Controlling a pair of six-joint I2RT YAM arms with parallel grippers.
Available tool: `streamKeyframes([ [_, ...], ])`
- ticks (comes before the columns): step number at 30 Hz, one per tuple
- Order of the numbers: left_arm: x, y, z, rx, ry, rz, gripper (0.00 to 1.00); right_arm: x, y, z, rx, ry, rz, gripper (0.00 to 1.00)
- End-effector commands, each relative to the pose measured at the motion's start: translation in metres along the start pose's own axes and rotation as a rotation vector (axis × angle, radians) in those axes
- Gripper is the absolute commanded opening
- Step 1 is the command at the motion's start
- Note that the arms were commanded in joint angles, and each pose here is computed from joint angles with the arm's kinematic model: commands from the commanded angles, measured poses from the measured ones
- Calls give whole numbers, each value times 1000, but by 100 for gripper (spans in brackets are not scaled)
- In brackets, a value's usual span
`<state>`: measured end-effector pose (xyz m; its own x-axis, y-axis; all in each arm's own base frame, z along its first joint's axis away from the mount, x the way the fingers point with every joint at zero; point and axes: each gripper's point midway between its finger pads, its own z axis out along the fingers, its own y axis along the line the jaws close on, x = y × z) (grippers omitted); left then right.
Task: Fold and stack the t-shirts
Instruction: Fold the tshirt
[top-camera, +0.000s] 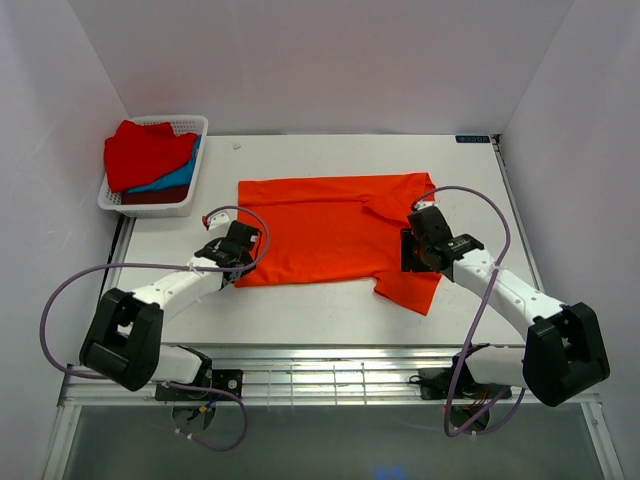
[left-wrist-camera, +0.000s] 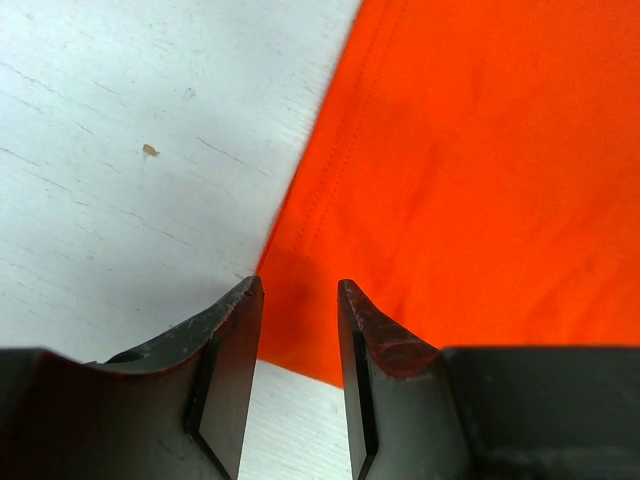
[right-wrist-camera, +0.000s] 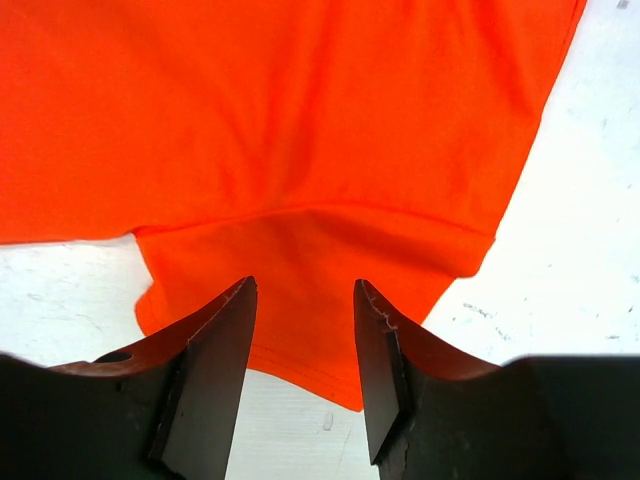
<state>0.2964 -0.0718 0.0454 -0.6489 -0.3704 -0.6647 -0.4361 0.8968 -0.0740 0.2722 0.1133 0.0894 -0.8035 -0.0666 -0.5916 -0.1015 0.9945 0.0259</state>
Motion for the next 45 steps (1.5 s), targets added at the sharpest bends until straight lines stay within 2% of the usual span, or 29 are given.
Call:
streamKeyframes([
  [1,0,1,-17,30,-24,-42,46,20,-6,2,39,35,28,50],
  [9,27,9,-8,-6,54,-30,45,43,-10,11,65,101,30,49],
  [21,33,16,-9,-21,69,-29,44,57,-15,13,87,127,47,50],
  [26,40,15,-12,0,90,-38,43,68,-23,12,129,163,56,54],
  [35,48,19,-9,-15,108,-28,40,95,-30,13,155,222,72,56],
  [45,42,14,-9,-10,97,-12,36,110,-32,8,153,247,96,56],
])
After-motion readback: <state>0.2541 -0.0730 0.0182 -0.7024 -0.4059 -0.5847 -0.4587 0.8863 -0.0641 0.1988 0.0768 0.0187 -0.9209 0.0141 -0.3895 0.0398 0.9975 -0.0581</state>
